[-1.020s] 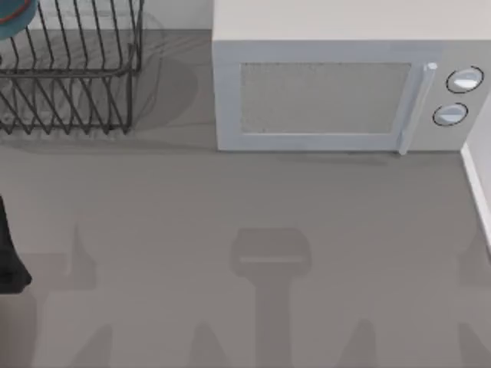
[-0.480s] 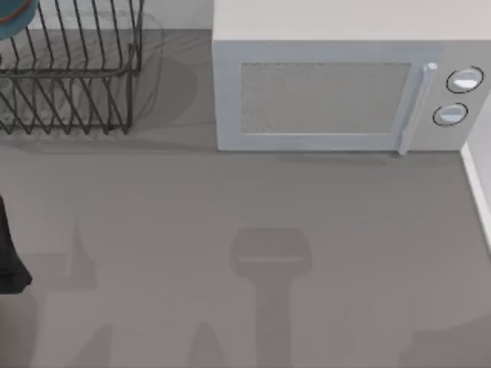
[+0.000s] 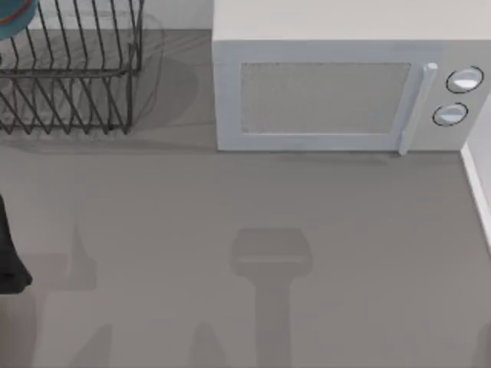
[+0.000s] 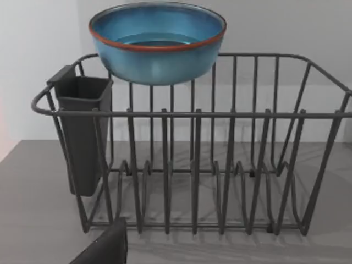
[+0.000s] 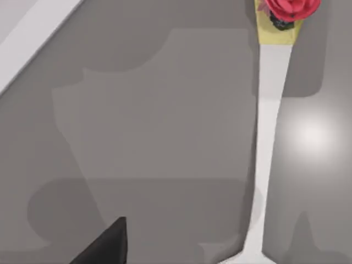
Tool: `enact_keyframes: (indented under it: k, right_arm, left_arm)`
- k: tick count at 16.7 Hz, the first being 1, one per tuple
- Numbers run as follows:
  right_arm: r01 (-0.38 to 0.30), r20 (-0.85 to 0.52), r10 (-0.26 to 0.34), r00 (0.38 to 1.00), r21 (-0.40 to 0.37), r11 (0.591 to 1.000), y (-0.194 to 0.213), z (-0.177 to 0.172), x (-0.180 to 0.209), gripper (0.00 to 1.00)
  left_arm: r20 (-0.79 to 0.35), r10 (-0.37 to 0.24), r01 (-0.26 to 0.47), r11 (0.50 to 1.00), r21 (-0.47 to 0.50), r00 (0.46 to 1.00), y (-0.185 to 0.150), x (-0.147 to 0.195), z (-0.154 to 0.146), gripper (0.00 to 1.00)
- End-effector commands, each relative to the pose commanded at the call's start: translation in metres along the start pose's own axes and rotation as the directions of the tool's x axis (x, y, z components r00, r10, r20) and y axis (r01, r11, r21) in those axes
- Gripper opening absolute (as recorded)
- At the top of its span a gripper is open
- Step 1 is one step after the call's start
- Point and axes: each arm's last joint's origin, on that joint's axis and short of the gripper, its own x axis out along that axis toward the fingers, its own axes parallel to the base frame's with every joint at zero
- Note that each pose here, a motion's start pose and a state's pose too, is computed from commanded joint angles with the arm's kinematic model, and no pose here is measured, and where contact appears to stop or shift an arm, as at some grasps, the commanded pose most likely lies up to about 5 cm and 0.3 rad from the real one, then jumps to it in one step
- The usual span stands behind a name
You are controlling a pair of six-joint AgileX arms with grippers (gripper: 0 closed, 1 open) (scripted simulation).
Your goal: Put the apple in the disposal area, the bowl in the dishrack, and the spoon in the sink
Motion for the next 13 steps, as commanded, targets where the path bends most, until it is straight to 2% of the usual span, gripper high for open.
enact_keyframes:
  k: [3, 8, 13]
  right_arm:
    - [0.014, -0.06, -0.012, 0.998, 0.039, 0.999, -0.004, 0.009, 0.002, 1.0]
    - [0.014, -0.059, -0.012, 0.998, 0.034, 0.999, -0.004, 0.009, 0.003, 1.0]
    - [0.014, -0.061, -0.012, 0.998, 0.039, 0.999, -0.004, 0.012, 0.04, 1.0]
  left_arm:
    - [0.0, 0.0, 0.0, 1.0, 0.0, 1.0, 0.0, 0.0, 0.0, 1.0]
    - [0.0, 0.0, 0.0, 1.0, 0.0, 1.0, 0.0, 0.0, 0.0, 1.0]
    - [0.0, 0.0, 0.0, 1.0, 0.0, 1.0, 0.0, 0.0, 0.0, 1.0]
